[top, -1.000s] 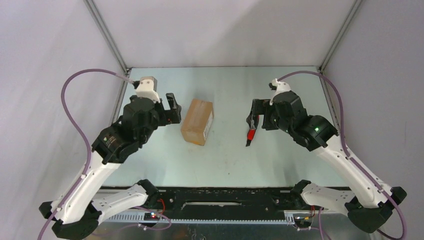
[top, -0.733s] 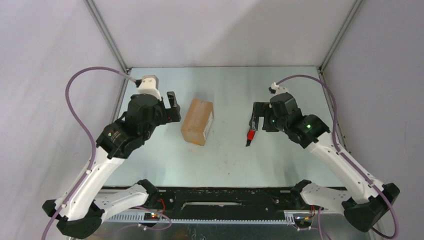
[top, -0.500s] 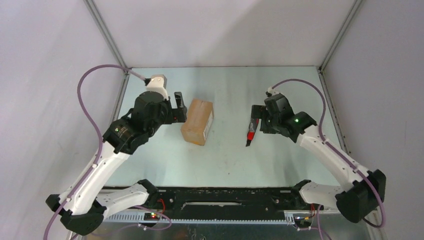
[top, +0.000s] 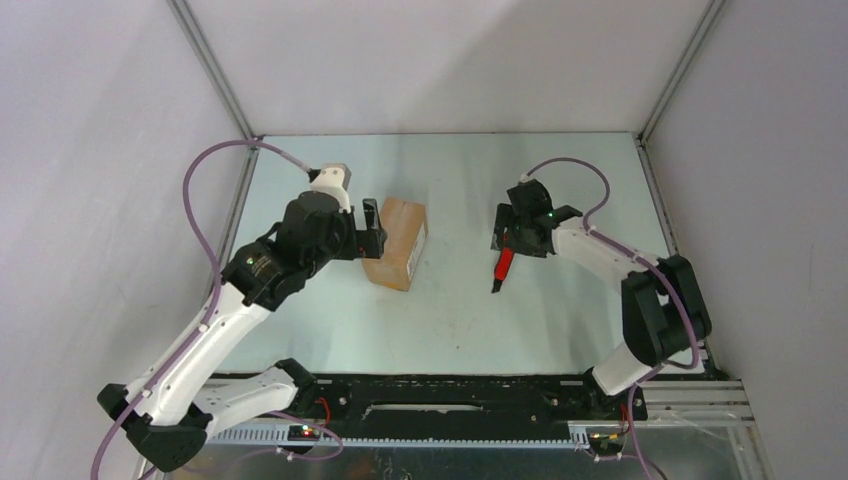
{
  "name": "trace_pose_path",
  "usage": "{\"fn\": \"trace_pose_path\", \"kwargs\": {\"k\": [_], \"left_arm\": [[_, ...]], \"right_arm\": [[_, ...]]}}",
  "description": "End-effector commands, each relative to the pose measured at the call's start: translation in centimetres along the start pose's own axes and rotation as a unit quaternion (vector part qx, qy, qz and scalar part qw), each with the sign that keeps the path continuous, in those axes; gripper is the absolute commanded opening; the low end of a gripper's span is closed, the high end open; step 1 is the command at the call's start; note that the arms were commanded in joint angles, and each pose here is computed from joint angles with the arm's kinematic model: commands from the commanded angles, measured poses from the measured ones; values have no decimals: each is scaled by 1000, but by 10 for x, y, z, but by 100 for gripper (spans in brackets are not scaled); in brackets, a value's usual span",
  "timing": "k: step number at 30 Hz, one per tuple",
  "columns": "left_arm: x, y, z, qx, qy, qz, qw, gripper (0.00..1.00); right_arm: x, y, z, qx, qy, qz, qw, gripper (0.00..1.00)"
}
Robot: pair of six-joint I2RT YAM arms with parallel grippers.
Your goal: Unpack the express box
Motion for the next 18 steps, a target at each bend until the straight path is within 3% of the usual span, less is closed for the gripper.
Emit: {"fn": "trace_pose_path", "kwargs": {"k": [1,4,10,18], "left_arm": [[2,-4,-4,27,-11,-15,999,98],[4,-5,-5,36,-10,-15,999,98],[5,-7,-8,47,-5,-11,999,98],[4,-12,-11,67,-4,-18,998,98]], "right_arm": [[-15,9,22,39,-44,1,998,73],[-15,7,35,72,-53,4,996,68],[-24,6,56,118,-71,-8,990,67],[-16,1,85,135,-39,-16,990,59]]}}
Point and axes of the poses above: each gripper's point midway between its finger pads, its own z axis out along the fingers, its own y axis along the line the jaws close on, x = y × z, the point moved 6 cm from there along -z, back along the fingers, and after that the axes turned 7 degrees about z, right-handed, at the moved point
